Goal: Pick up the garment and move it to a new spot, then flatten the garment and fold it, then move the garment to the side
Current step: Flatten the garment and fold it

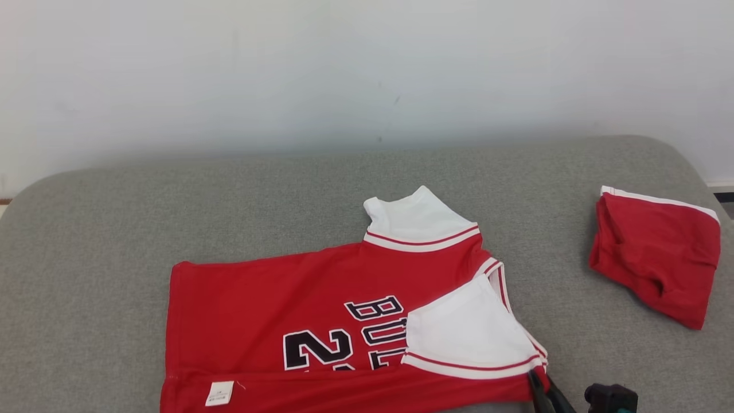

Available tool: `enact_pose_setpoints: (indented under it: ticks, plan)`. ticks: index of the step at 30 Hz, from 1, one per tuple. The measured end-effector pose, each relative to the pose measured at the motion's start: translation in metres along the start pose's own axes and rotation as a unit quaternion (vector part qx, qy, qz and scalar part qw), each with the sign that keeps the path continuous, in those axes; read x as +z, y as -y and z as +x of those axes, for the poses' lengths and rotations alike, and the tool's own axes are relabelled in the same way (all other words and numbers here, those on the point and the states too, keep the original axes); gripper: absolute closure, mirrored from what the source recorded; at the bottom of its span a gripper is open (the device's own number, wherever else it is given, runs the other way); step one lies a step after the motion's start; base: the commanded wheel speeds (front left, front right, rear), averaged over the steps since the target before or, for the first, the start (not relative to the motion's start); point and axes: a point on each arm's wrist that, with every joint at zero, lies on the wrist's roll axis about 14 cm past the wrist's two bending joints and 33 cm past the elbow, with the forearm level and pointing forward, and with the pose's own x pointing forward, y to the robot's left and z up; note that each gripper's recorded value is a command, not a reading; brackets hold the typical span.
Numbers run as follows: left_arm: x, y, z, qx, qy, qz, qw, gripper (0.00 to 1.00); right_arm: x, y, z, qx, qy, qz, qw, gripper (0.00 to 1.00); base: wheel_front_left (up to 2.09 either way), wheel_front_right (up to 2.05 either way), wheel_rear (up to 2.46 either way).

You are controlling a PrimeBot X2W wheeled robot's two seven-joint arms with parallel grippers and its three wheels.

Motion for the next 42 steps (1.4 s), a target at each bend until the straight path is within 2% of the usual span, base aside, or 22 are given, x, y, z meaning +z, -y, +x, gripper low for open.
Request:
enact_pose_setpoints:
  ticks: [13,20,21,22,23,32,42]
  plan:
    - [-0.015,0.017,-0.010,-0.023,-0.019,-0.003,1.000,1.00,-0.008,-0.011,-0.016,0.010,-0.001,0.013,1.000,1.00,0.00,0.00,0.00]
    - [-0.012,0.009,-0.009,-0.016,-0.017,0.003,1.000,1.00,-0.009,-0.013,-0.016,0.013,-0.002,0.015,1.000,1.00,0.00,0.00,0.00]
    - [-0.011,0.009,-0.009,-0.015,-0.016,0.005,1.000,0.64,-0.009,-0.012,-0.015,0.013,-0.003,0.015,1.000,0.85,0.00,0.00,0.00]
    - [-0.011,0.007,-0.008,-0.012,-0.015,0.008,1.000,0.18,-0.011,-0.012,-0.016,0.012,-0.005,0.015,1.000,0.38,0.00,0.00,0.00]
    - [-0.009,0.004,-0.008,-0.007,-0.012,0.008,1.000,0.00,-0.012,-0.010,-0.016,0.010,-0.008,0.015,1.000,0.00,0.00,0.00,0.00]
    - [0.012,-0.026,-0.006,0.036,0.015,0.060,0.997,0.00,0.012,0.014,-0.008,-0.019,0.025,-0.005,0.999,0.00,0.00,0.00,0.00]
    - [0.057,-0.010,0.038,0.014,0.068,0.099,0.993,0.00,0.072,-0.002,0.042,0.015,0.091,-0.048,0.995,0.00,0.00,0.00,0.00]
